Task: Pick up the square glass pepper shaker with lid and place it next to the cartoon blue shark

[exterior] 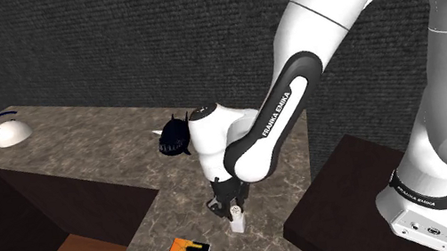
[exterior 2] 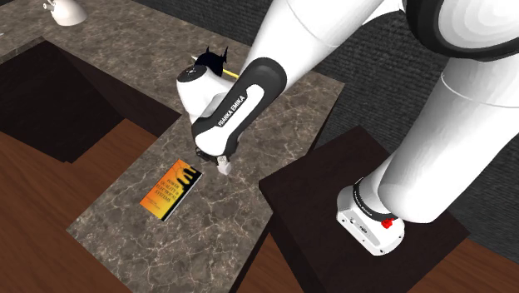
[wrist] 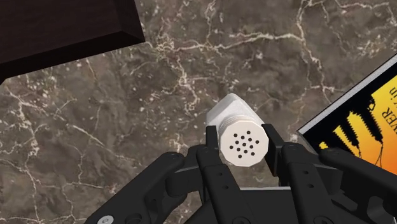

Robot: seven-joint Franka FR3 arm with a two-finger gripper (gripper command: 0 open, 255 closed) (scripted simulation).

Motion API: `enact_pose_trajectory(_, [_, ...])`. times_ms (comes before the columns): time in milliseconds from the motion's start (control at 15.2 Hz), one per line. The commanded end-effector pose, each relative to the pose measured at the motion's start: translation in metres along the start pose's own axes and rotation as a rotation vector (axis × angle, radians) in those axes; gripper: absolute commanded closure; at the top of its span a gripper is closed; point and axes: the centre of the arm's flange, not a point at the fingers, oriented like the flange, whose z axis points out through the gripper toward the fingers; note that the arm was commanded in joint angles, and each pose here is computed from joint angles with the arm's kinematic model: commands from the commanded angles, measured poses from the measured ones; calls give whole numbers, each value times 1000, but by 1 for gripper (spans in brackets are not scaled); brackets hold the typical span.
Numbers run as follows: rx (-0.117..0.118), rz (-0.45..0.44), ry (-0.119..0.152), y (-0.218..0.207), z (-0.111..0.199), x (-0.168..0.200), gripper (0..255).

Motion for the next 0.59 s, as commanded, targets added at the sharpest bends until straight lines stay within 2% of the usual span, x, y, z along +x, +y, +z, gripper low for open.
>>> enact_pose_trajectory(0, [0, 0, 0, -1, -11, -1, 255])
enact_pose_trajectory(528, [0, 0, 0, -1, -53, -7, 255])
